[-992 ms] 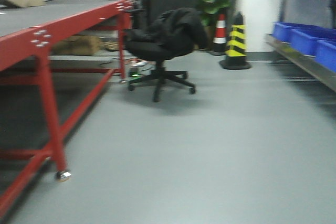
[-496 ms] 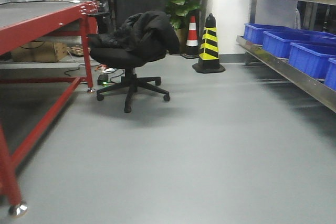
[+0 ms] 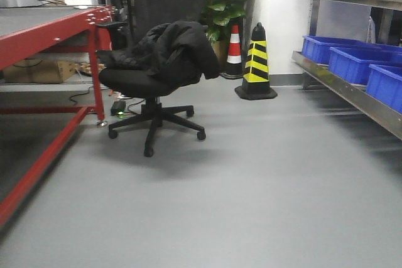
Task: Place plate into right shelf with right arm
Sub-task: 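Hold the plate in the right gripper while the base drives away, then carry the plate with the right gripper toward the blue-bin shelf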
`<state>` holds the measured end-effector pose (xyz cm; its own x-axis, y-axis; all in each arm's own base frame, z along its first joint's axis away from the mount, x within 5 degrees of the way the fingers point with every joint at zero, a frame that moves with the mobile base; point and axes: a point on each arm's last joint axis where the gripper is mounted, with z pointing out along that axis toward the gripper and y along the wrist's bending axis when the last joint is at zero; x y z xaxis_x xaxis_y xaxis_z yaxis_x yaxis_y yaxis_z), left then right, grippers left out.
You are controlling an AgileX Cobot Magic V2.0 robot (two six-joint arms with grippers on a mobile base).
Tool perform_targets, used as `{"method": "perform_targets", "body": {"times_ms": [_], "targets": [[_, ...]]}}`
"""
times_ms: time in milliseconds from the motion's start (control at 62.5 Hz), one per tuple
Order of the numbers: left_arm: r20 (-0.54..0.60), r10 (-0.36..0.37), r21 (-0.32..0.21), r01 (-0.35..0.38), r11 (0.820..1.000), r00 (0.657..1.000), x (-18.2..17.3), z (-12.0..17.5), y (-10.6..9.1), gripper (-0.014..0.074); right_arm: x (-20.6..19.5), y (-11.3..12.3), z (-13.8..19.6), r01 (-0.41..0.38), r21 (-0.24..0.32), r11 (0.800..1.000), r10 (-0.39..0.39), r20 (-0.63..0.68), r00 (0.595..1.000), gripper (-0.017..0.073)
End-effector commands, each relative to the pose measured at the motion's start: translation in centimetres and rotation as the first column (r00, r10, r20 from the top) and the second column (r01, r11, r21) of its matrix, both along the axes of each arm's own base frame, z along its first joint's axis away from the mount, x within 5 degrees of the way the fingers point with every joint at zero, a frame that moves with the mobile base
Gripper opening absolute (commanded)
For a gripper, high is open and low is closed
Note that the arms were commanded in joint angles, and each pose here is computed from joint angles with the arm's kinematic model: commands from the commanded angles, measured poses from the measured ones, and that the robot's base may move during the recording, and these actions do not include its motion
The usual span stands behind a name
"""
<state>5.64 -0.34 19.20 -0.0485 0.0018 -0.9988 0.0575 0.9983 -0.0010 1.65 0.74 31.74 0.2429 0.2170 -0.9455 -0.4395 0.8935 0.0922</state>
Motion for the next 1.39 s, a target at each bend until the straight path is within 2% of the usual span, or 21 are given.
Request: {"method": "perform_targets", "body": {"times_ms": [0,1377], "targets": [[0.084,0.005,-0.014,-0.004,1.000,0.996,-0.01,0.54,0.03,-0.0047,-0.51,-0.23,1.54,0.003,0.041,0.999,-0.007,0.106,0.994,0.0064],[0.084,0.005,-0.014,-0.004,1.000,0.996,-0.01,0.54,0.03,-0.0047,-0.50,-0.23,1.55,0.003,0.041,0.999,-0.007,0.105,0.994,0.0064]]}}
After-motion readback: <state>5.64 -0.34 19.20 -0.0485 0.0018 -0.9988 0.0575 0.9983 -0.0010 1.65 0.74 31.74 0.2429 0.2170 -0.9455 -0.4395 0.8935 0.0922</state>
